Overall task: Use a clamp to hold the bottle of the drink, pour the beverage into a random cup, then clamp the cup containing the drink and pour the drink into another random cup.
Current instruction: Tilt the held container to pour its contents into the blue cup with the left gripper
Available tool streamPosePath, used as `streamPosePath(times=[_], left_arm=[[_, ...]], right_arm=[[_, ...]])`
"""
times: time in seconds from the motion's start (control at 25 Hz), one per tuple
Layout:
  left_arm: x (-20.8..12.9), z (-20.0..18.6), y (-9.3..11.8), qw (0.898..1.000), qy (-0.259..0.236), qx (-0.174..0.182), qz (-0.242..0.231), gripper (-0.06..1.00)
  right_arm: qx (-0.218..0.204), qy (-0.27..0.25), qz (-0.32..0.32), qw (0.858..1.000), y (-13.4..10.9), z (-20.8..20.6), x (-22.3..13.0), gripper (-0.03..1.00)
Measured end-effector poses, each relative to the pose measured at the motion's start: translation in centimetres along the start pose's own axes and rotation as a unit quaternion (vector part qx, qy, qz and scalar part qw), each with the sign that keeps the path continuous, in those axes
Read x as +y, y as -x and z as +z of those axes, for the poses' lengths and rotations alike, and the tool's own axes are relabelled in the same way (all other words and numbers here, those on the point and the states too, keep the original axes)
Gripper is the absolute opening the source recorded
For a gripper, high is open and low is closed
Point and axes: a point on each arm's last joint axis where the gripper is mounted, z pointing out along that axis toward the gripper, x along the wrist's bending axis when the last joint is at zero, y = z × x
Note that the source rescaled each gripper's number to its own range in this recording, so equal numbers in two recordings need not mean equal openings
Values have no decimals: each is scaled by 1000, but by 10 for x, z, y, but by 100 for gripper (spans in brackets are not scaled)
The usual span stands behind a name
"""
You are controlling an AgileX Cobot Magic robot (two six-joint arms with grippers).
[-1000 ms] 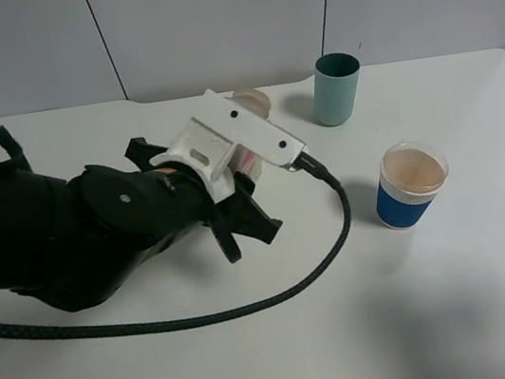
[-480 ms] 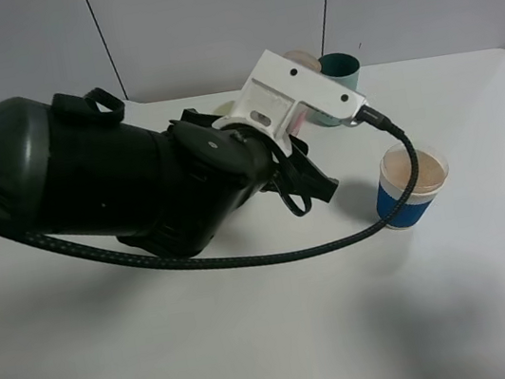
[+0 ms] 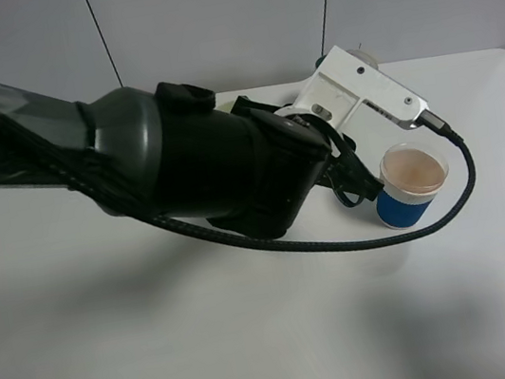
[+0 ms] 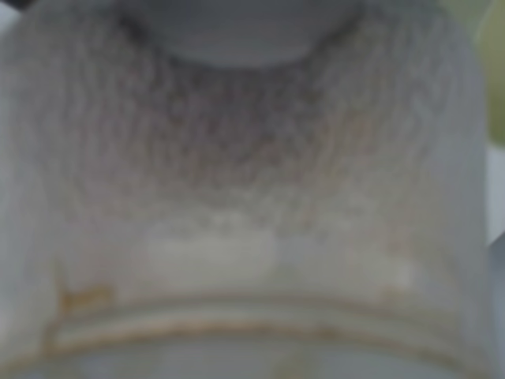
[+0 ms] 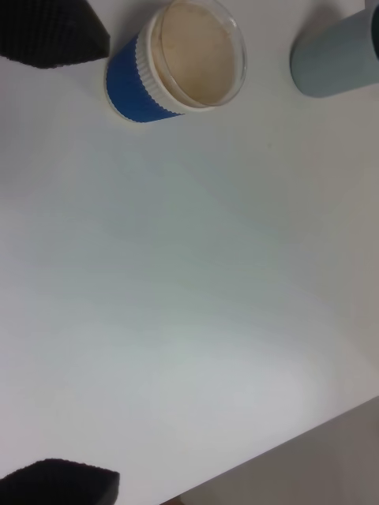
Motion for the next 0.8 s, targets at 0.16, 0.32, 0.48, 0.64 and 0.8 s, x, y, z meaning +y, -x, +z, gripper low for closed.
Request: streamPosePath(times=[0.16,0.32,0.48,0.64,0.8], left_arm=[[-8,13,8,1000,-7,5,29,1],[-14,20,13,998,-5,11,63,1],[-13,25,11,996,10,19,91,1],[-9,26,7,992,31,31,116,1],[-4,29,9,991,39,33,120,1]], right_arm=[[0,0,0,1000,0,0,0,100],[0,0,0,1000,0,0,0,100],[0,0,0,1000,0,0,0,100],[0,0,0,1000,0,0,0,100],[0,0,0,1000,0,0,0,100]])
